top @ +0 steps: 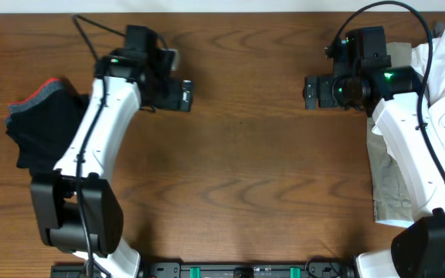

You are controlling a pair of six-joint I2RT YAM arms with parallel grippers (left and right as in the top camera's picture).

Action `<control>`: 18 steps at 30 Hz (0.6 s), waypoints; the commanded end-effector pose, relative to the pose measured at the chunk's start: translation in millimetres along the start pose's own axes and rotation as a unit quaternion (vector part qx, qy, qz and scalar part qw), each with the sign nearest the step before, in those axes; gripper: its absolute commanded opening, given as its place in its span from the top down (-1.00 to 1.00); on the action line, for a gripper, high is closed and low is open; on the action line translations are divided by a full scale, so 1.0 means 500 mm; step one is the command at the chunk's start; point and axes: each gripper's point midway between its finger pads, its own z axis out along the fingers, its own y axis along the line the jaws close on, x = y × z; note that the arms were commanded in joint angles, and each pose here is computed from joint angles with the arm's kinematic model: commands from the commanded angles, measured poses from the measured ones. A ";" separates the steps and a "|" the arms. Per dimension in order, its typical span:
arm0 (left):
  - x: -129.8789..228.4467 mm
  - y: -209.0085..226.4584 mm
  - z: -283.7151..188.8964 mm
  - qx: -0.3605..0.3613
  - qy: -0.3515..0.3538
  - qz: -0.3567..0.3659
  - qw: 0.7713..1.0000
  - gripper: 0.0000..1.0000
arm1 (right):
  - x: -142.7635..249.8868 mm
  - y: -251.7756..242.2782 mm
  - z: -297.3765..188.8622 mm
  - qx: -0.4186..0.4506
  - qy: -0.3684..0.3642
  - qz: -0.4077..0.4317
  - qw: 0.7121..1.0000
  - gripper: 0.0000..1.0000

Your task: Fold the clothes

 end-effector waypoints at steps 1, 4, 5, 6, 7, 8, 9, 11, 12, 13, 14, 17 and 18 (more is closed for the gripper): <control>0.017 0.010 0.007 -0.019 0.020 0.001 1.000 -0.96 | 0.008 -0.006 -0.013 0.006 0.003 -0.001 1.000 -0.99; 0.058 0.012 0.000 -0.020 0.060 -0.008 0.998 -0.96 | 0.037 -0.012 -0.015 0.013 0.032 0.017 0.999 -0.98; 0.070 0.012 -0.002 -0.020 0.072 -0.008 0.997 -0.96 | 0.046 -0.012 -0.020 0.014 0.039 0.017 0.999 -0.98; 0.081 0.012 -0.004 -0.019 0.083 -0.008 0.996 -0.96 | 0.055 -0.013 -0.025 0.015 0.046 0.017 0.999 -0.98; 0.089 0.011 -0.009 -0.019 0.091 -0.010 0.996 -0.96 | 0.060 -0.012 -0.033 0.015 0.049 0.017 0.999 -0.98; 0.096 0.010 -0.012 -0.019 0.097 -0.011 0.995 -0.96 | 0.065 -0.012 -0.040 0.015 0.049 0.017 0.999 -0.98; 0.106 0.007 -0.019 -0.018 0.104 -0.011 0.994 -0.96 | 0.070 -0.011 -0.052 0.014 0.046 0.017 0.999 -0.99; 0.120 0.000 -0.029 -0.018 0.110 -0.009 0.994 -0.96 | 0.077 -0.010 -0.071 0.013 0.031 0.016 0.999 -0.99; 0.126 -0.003 -0.032 -0.017 0.110 -0.007 0.994 -0.96 | 0.082 -0.009 -0.080 0.012 0.023 0.019 0.999 -0.99; 0.130 -0.007 -0.037 -0.017 0.107 -0.004 0.994 -0.96 | 0.088 -0.009 -0.093 0.011 0.011 0.026 1.000 -0.99; 0.136 -0.012 -0.042 -0.016 0.102 0.000 0.995 -0.96 | 0.097 -0.009 -0.104 0.009 -0.001 0.029 1.000 -0.99; 0.154 -0.027 -0.061 -0.014 0.077 0.010 0.997 -0.96 | 0.134 -0.010 -0.134 0.005 -0.036 0.037 0.999 -0.99; 0.161 -0.031 -0.067 -0.013 0.067 0.013 0.998 -0.96 | 0.148 -0.012 -0.141 0.004 -0.046 0.036 0.998 -0.99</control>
